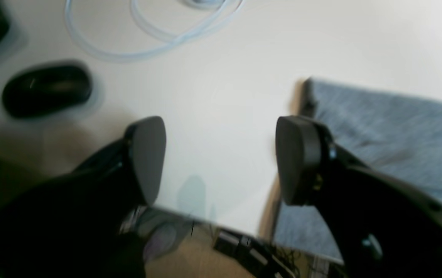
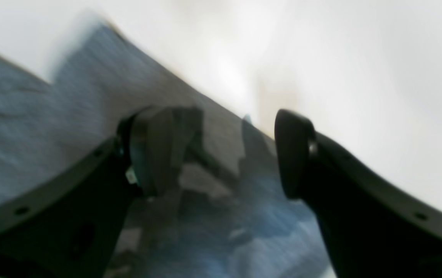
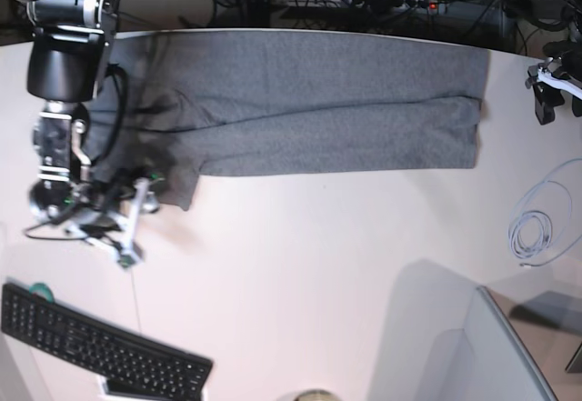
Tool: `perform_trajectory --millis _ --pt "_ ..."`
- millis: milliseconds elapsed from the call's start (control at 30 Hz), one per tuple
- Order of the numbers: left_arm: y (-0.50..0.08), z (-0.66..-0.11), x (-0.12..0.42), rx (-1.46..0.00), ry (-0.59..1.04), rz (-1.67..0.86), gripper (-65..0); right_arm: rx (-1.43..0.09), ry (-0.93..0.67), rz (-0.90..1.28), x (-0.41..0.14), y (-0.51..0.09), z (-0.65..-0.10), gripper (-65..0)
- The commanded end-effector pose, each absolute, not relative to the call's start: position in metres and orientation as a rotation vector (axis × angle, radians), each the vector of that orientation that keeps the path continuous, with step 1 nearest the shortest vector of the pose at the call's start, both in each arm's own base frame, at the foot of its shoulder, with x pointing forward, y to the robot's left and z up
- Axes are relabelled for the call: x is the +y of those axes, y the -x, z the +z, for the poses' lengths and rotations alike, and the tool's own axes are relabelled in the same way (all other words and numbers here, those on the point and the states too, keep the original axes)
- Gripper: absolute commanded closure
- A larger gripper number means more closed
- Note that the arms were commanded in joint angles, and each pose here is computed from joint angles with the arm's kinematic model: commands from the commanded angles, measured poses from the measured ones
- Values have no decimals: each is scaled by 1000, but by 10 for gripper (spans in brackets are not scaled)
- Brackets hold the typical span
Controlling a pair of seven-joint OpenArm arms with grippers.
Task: Layout the t-shirt on the table in an organized manner, then fold the t-shirt properly
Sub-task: 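Release the shirt with the left gripper and lift it away, then grasp the shirt hem edge with the right gripper and pull it outward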
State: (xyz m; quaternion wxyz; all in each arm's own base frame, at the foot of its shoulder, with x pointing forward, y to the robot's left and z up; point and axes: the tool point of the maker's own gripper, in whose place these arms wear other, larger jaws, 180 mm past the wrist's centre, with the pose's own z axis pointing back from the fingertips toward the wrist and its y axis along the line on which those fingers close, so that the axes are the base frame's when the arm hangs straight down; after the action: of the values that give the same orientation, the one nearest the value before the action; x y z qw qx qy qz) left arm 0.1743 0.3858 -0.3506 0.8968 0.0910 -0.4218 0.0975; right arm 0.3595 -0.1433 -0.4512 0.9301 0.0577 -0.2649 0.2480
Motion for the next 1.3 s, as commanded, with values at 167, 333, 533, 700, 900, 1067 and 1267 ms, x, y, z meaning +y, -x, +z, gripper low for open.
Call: perform_trajectory --millis 167,333,533,700,900,1067,1267 --pt "-176 -338 391 -907 -208 177 -426 -535 -208 511 -121 -379 -461 -392" --pt "-171 -339 392 -892 -213 174 -426 -527 -225 506 -118 -377 -466 -390" --pt "-173 -339 392 -897 -210 175 -426 -513 -228 505 -117 -372 -470 -356" --pt "-175 -339 391 -901 -207 172 -426 -511 -239 507 -111 -370 -472 -161" --pt "-175 -340 390 -898 -205 169 -426 -475 -223 515 -113 -365 -473 0" --pt "-174 -340 390 -895 -205 169 -426 -513 -165 533 -122 -370 -454 -2" --pt "-172 -341 391 -892 -206 174 -426 -633 -161 545 -100 -378 -423 -27"
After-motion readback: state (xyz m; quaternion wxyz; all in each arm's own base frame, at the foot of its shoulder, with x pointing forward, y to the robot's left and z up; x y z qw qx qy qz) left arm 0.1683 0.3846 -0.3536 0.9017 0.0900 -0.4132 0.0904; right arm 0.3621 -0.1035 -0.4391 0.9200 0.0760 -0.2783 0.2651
